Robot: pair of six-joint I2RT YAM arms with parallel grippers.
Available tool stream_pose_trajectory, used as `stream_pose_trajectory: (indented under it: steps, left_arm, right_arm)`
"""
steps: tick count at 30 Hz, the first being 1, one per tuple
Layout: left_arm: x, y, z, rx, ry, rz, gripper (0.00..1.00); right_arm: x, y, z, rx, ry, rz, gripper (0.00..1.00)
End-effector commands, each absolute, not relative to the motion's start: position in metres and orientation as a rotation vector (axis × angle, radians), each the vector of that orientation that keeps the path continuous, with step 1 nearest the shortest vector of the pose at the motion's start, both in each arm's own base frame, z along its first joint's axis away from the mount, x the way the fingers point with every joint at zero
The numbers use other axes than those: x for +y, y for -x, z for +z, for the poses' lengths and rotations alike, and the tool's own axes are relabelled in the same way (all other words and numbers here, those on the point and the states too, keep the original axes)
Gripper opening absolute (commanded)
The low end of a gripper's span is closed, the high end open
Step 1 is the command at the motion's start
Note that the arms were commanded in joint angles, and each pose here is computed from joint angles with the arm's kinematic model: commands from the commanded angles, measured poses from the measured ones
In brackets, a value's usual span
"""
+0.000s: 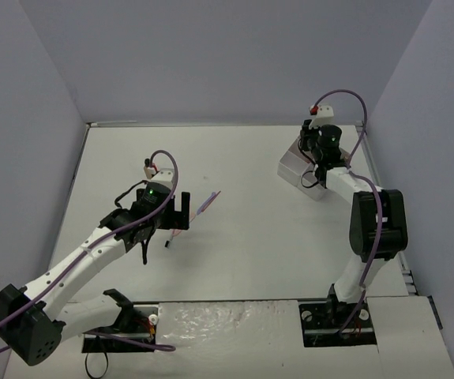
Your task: Organize the makeup
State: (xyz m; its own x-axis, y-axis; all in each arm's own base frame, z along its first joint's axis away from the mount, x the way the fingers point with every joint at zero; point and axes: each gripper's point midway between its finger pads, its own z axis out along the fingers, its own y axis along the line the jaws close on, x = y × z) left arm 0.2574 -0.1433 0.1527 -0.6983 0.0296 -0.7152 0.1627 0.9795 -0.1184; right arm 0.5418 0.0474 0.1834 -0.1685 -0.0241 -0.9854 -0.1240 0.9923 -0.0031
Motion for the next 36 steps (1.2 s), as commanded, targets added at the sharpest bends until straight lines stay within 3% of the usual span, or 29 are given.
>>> stream_pose_trajectory:
  steps: [1,7,11,16,21,29,36]
  left_arm:
    - [-0.142,-0.264,0.169,2.287,-0.065,-0.238,0.97]
    - [-0.139,-0.262,0.171,2.288,-0.046,-0.226,0.97]
    - [-0.137,-0.264,0.183,2.272,-0.038,-0.22,0.97]
    - [-0.129,-0.273,0.209,2.232,-0.007,-0.179,0.97]
    - [-0.111,-0.286,0.232,2.198,0.047,-0.138,0.97]
    - [-0.062,-0.288,0.26,2.106,0.078,0.021,0.97]
    - [-0.019,-0.264,0.252,2.059,0.044,0.207,0.97]
  right_arm:
    - [0.047,-0.555,0.218,1.613,0.164,0.072,0.18]
    - [0.053,-0.545,0.223,1.62,0.206,0.091,0.52]
    - [0.069,-0.53,0.247,1.617,0.284,0.14,0.64]
    - [0.131,-0.496,0.261,1.662,0.545,0.308,0.66]
    - [0.224,-0.441,0.211,1.749,0.959,0.441,0.69]
    - [0.289,-0.392,0.129,1.819,1.355,0.539,0.75]
    - [0.319,-0.394,0.097,1.785,1.497,0.569,0.82]
